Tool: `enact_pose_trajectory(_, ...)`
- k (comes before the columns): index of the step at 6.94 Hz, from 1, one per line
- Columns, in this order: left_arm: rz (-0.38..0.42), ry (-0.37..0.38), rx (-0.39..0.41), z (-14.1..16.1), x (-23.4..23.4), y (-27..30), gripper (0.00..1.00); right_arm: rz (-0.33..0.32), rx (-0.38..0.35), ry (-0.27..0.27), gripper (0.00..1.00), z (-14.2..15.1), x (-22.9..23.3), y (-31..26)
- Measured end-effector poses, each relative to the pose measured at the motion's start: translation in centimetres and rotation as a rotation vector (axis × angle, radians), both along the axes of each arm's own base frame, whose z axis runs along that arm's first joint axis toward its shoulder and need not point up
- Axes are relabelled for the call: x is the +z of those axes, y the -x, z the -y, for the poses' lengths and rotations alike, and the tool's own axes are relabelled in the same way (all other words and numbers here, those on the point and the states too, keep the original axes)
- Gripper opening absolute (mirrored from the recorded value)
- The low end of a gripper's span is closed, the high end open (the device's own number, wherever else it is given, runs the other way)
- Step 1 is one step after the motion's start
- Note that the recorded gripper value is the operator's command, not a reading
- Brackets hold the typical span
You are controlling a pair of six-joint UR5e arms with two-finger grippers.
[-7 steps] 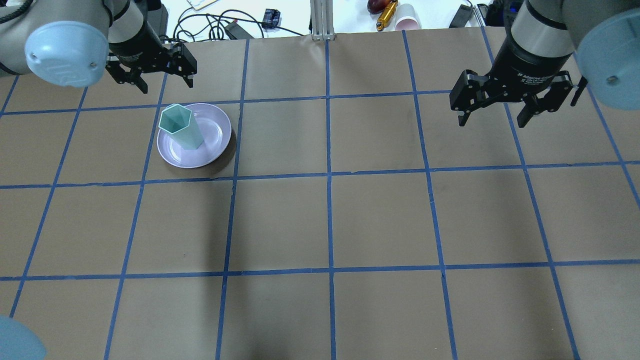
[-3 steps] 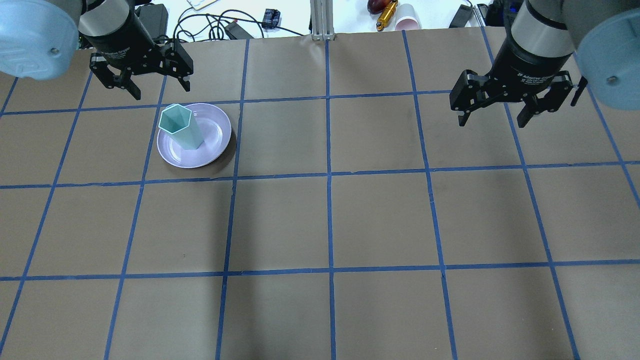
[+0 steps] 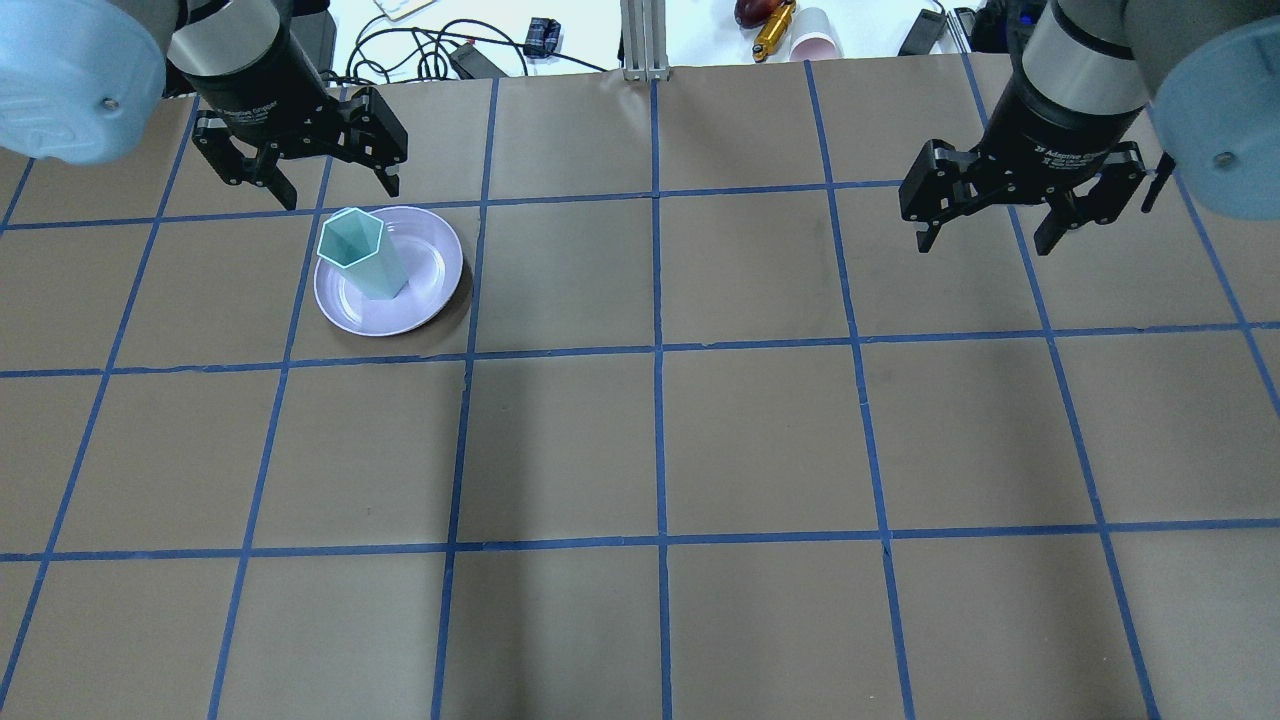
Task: Flip cup and place on plate
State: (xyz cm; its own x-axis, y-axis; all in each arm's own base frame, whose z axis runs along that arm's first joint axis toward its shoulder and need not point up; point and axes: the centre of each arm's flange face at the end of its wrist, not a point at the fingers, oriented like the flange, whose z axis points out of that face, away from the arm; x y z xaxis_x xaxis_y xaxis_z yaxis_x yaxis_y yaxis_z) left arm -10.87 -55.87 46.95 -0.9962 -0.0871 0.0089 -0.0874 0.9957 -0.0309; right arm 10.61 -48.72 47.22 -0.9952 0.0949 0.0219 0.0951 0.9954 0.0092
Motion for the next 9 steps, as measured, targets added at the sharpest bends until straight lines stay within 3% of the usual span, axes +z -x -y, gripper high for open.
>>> enact_pose_trajectory(9, 0.005, -0.010, -0.008, -0.21, -0.21, -0.05, 1.00, 0.000, 0.000, 0.000, 1.00, -0.01, -0.02, 0.00)
